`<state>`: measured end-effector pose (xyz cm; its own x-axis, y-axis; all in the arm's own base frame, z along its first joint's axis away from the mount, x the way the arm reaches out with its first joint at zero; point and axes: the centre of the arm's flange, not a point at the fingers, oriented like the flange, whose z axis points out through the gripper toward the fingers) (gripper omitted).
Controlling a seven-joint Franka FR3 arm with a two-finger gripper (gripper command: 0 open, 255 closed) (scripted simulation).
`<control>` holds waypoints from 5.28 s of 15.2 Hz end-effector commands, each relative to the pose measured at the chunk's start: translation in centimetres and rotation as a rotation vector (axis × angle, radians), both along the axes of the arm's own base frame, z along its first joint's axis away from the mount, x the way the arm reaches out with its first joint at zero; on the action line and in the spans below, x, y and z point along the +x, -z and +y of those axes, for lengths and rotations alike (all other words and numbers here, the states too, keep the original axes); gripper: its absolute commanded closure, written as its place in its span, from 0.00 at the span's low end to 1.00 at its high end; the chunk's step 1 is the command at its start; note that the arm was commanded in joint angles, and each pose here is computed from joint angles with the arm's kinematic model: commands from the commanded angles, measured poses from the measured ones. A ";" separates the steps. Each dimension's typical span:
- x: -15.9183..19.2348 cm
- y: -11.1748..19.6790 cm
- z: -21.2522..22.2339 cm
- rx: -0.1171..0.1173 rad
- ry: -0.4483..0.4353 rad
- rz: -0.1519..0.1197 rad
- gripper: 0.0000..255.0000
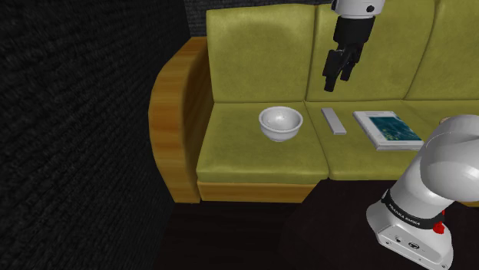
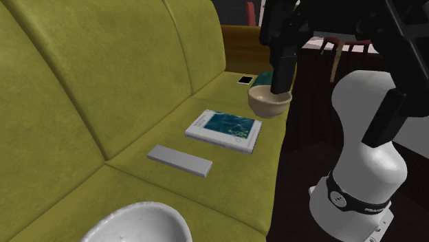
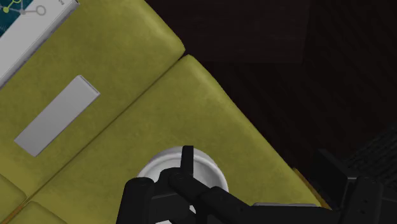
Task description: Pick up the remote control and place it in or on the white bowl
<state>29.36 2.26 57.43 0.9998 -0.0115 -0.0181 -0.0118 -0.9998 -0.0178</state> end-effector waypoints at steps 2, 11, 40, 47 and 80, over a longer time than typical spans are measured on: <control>0.5 0.9 -0.8 -0.001 0.018 0.000 0.00; 4.5 8.6 -8.8 -0.014 0.184 0.000 0.00; 8.1 31.2 -32.4 -0.047 0.623 0.000 0.00; 8.0 32.5 -32.5 -0.047 0.623 0.000 0.00; 8.0 22.5 -32.5 -0.047 0.623 0.000 1.00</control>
